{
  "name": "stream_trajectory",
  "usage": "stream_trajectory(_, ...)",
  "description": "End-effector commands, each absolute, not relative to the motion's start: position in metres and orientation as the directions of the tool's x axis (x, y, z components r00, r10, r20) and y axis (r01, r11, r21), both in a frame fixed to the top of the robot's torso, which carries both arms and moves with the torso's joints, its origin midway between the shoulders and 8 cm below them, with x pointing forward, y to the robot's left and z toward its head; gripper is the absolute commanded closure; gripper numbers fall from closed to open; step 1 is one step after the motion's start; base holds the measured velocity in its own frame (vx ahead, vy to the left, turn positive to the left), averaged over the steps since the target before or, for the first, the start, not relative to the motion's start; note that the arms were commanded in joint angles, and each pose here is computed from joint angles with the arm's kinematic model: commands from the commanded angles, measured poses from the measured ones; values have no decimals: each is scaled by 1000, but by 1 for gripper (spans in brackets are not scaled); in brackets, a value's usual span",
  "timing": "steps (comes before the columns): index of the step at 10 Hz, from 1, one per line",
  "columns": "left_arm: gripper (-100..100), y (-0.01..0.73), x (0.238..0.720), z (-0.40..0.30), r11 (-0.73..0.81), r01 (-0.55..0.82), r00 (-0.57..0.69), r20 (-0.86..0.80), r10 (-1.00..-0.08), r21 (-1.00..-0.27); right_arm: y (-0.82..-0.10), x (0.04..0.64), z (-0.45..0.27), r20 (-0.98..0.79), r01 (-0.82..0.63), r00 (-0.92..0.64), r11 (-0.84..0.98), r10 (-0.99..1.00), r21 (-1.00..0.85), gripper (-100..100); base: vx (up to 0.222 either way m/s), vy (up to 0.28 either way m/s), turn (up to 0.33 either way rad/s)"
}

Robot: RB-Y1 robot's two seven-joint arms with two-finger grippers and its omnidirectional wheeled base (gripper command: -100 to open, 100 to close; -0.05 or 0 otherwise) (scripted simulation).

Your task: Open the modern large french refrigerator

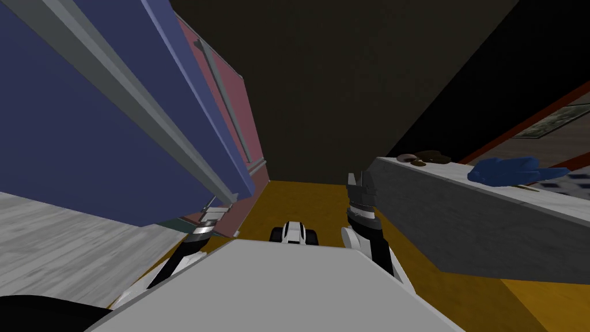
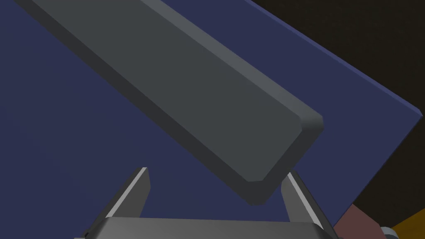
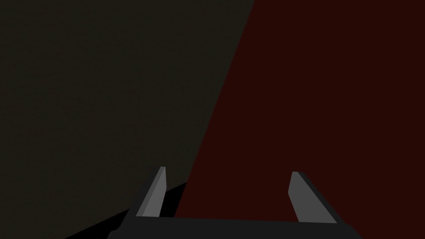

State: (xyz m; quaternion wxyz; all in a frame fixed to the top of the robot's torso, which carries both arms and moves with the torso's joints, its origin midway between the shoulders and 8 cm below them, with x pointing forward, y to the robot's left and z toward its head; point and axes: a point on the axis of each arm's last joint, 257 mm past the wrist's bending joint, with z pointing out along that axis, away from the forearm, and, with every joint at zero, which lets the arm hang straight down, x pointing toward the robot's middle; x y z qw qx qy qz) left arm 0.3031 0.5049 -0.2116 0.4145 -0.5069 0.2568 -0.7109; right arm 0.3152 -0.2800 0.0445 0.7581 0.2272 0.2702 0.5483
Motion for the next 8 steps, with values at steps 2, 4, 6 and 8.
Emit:
stream_trajectory(2, -100, 522, 302, -190, -533, 328, -159, 511, -845, -780, -280, 315, 44, -161, -709, 253, 296, 954, 641, 0, 36, -45, 13)
stream_trajectory(4, -100, 529, 301, -180, -539, 323, -166, 514, -842, -778, -280, 315, 44, -161, -709, 253, 296, 954, 641, 0, 24, -45, 6)
stream_trajectory(6, 0, 529, 298, -194, -539, 303, -142, 523, -841, -786, -280, 315, 44, -161, -709, 253, 296, 954, 641, 0, 16, -6, 3)
stream_trajectory(8, 0, 530, 297, -199, -540, 293, -131, 526, -840, -789, -280, 315, 44, -161, -709, 253, 296, 954, 641, 0, 0, 0, 0)
